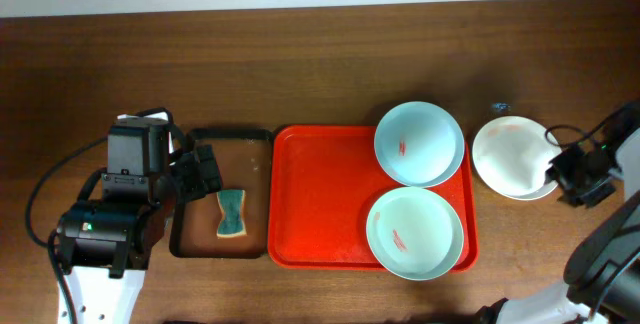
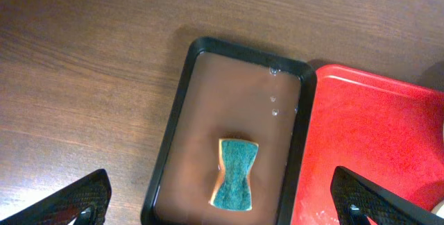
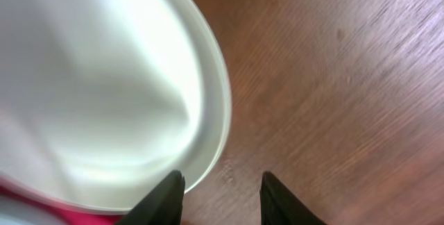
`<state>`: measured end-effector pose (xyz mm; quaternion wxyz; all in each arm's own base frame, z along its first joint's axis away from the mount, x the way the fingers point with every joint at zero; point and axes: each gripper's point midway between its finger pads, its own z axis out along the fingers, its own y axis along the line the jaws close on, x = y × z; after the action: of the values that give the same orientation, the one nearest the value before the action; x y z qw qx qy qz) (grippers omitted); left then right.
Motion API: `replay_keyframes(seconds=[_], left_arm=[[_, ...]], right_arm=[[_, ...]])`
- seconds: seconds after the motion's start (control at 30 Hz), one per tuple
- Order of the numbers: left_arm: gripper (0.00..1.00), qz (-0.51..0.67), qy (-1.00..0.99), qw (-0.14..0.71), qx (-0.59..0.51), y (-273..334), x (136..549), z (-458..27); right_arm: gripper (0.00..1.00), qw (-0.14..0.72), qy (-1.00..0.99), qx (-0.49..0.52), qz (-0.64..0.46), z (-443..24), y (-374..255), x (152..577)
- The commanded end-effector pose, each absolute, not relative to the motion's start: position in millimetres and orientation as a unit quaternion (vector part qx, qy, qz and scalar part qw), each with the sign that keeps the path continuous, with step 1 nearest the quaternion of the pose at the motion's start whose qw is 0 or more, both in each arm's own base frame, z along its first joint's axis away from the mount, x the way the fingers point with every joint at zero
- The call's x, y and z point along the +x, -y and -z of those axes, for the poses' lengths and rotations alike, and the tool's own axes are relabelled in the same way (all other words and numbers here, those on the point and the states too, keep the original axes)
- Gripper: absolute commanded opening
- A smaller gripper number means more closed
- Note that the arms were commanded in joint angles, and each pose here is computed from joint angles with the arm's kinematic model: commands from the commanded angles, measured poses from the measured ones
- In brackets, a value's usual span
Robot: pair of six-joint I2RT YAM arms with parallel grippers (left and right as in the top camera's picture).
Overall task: Clean dirty plates on tray and stack at the side
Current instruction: 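Lower the white plate onto the table right of the red tray and release, then grasp the rim of the pale-blue plate with the right gripper and pull it center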
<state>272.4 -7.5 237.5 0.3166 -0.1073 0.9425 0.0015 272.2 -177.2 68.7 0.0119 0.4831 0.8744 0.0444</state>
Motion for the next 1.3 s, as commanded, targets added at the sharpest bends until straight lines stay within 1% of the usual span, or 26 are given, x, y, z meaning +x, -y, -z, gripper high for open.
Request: replay_keyframes(seconds=[0.0, 0.03, 0.07, 0.13, 0.2, 0.27, 0.3, 0.33, 0.37, 0.4, 0.43, 0.47, 0.5, 0.53, 0.67, 0.7, 0.73, 0.8, 0.97, 1.0, 1.03, 1.07, 1.27], left_arm=[[0.99, -0.005, -0.939, 0.323, -0.116, 4.3, 273.2, -242.4], [0.99, -0.005, -0.939, 0.323, -0.116, 4.3, 273.2, -242.3], [0.99, -0.005, -0.939, 0.322, -0.116, 4.3, 273.1, -242.2], [0.99, -0.005, -0.939, 0.323, -0.116, 4.3, 273.2, -242.3], [0.99, -0.005, -0.939, 0.323, -0.116, 4.3, 273.2, -242.3], [0.99, -0.005, -0.939, 0.323, -0.116, 4.3, 273.2, -242.3], [0.99, -0.005, -0.939, 0.322, -0.116, 4.3, 273.1, -242.2], [0.99, -0.005, -0.939, 0.323, -0.116, 4.3, 273.2, -242.3], [0.99, -0.005, -0.939, 0.323, -0.116, 4.3, 273.2, -242.4], [0.99, -0.005, -0.939, 0.322, -0.116, 4.3, 273.1, -242.2], [0.99, -0.005, -0.939, 0.323, -0.116, 4.3, 273.2, -242.4], [0.99, -0.005, -0.939, 0.322, -0.116, 4.3, 273.1, -242.2], [0.99, -0.005, -0.939, 0.322, -0.116, 4.3, 273.1, -242.2], [0.99, -0.005, -0.939, 0.323, -0.116, 4.3, 273.2, -242.3], [0.99, -0.005, -0.939, 0.323, -0.116, 4.3, 273.2, -242.3], [0.99, -0.005, -0.939, 0.322, -0.116, 4.3, 273.1, -242.2], [0.99, -0.005, -0.939, 0.323, -0.116, 4.3, 273.1, -242.3], [0.99, -0.005, -0.939, 0.322, -0.116, 4.3, 273.1, -242.2], [0.99, -0.005, -0.939, 0.322, -0.116, 4.3, 273.1, -242.2], [0.99, -0.005, -0.939, 0.322, -0.116, 4.3, 273.1, -242.2], [0.99, -0.005, -0.939, 0.322, -0.116, 4.4, 273.1, -242.2], [0.99, -0.005, -0.939, 0.323, -0.116, 4.3, 273.1, -242.3], [0.99, -0.005, -0.939, 0.322, -0.116, 4.3, 273.1, -242.2]], right_arm=[[0.29, 0.069, -0.920, 0.342, -0.178, -130.7, 138.5, 300.4], [0.27, 0.082, -0.928, 0.277, -0.237, -147.2, 112.7, 297.2], [0.27, 0.080, -0.927, 0.260, -0.257, -156.2, 99.2, 288.0], [0.26, 0.075, -0.930, 0.250, -0.258, -163.5, 79.4, 260.4], [0.30, 0.063, -0.930, 0.250, -0.261, -149.3, 58.4, 230.5], [0.32, 0.035, -0.926, 0.258, -0.272, -131.1, 46.6, 214.5], [0.36, 0.014, -0.922, 0.264, -0.283, -118.0, 38.5, 205.1], [0.38, 0.005, -0.920, 0.266, -0.289, -113.0, 34.4, 200.8], [0.38, 0.001, -0.913, 0.259, -0.316, -110.1, 19.8, 201.5], [0.37, -0.002, -0.914, 0.248, -0.321, -104.6, 11.7, 201.8], [0.40, -0.016, -0.916, 0.260, -0.304, -91.7, 8.7, 199.5], [0.40, -0.031, -0.921, 0.288, -0.261, -74.0, 14.3, 196.1], [0.41, -0.051, -0.927, 0.326, -0.176, -49.4, 25.9, 188.5], [0.41, -0.056, -0.934, 0.331, -0.124, -39.2, 30.9, 185.5], [0.41, -0.033, -0.965, 0.239, -0.100, -34.7, 2.1, 203.3], [0.40, -0.032, -0.968, 0.231, -0.090, -34.1, -0.5, 203.5], [0.40, -0.033, -0.970, 0.228, -0.083, -33.7, -3.4, 203.3], [0.31, -0.036, -0.972, 0.218, -0.082, -32.8, -8.1, 201.9], [0.30, -0.037, -0.972, 0.217, -0.082, -19.6, -9.1, 195.2], [0.23, -0.038, -0.972, 0.217, -0.082, -19.6, -9.3, 195.1], [0.11, -0.038, -0.972, 0.217, -0.084, -19.7, -9.8, 195.1], [0.04, -0.039, -0.971, 0.217, -0.094, -20.3, -13.2, 195.4], [0.04, -0.054, -0.960, 0.213, -0.174, -28.2, -42.2, 196.1]])
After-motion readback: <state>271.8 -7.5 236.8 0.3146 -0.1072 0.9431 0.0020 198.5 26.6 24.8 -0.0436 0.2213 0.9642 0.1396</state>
